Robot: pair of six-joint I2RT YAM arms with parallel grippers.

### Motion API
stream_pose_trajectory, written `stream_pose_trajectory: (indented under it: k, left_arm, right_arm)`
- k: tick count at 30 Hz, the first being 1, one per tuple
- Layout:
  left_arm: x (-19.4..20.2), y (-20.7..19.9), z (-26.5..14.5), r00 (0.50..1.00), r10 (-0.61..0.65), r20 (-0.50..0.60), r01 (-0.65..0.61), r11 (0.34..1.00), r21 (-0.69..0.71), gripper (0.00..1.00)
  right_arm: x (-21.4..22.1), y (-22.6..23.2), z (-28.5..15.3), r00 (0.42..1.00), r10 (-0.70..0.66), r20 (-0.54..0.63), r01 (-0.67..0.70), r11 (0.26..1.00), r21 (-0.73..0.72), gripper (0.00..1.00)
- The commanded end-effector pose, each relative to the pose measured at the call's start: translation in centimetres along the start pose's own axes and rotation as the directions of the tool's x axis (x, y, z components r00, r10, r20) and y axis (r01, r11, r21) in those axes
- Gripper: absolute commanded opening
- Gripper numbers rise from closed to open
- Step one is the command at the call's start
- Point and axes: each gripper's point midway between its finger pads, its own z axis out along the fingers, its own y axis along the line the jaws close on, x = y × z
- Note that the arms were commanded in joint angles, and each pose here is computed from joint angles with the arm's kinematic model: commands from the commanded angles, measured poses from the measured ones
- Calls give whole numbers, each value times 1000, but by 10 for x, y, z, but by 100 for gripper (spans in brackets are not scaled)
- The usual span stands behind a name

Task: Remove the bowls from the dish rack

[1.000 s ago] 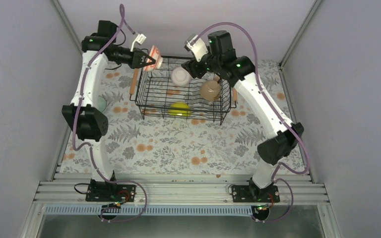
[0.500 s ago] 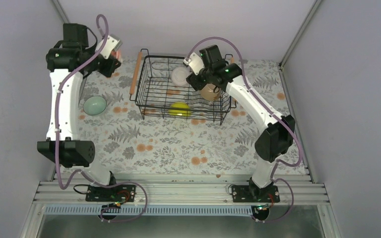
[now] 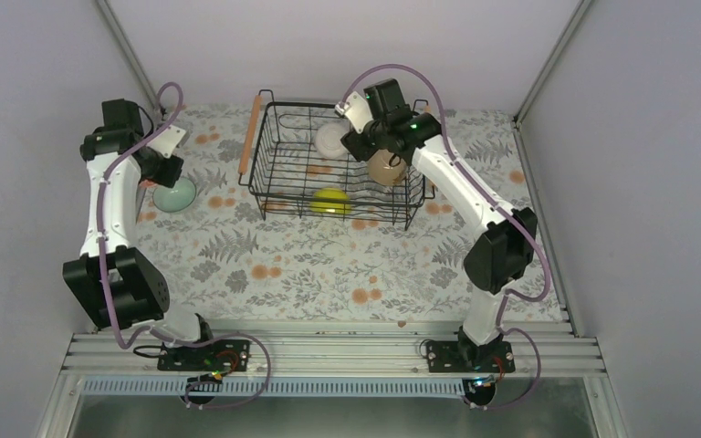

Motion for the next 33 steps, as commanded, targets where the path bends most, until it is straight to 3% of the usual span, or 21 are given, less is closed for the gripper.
stream_pose_trajectory:
  k: [1, 8, 18, 33]
  left_arm:
    - [-2, 21, 10, 999, 21, 47, -17, 997, -76, 2]
    - [26, 16, 60, 999, -11, -49, 11, 1000, 2, 2]
    - [51, 25, 105, 990, -48, -129, 44, 998, -36, 2]
    - [46, 28, 129, 987, -75, -145, 72, 997, -21, 2]
  right_arm:
    - [-6, -7, 2, 1000, -3, 9, 2, 1000, 18, 66]
    - [-5, -7, -2, 1000, 1, 12, -2, 1000, 25, 65]
    - [0, -5, 5, 1000, 1, -2, 0, 1000, 17, 66]
    - [-1, -3, 4, 1000, 6, 1, -6, 1000, 7, 65]
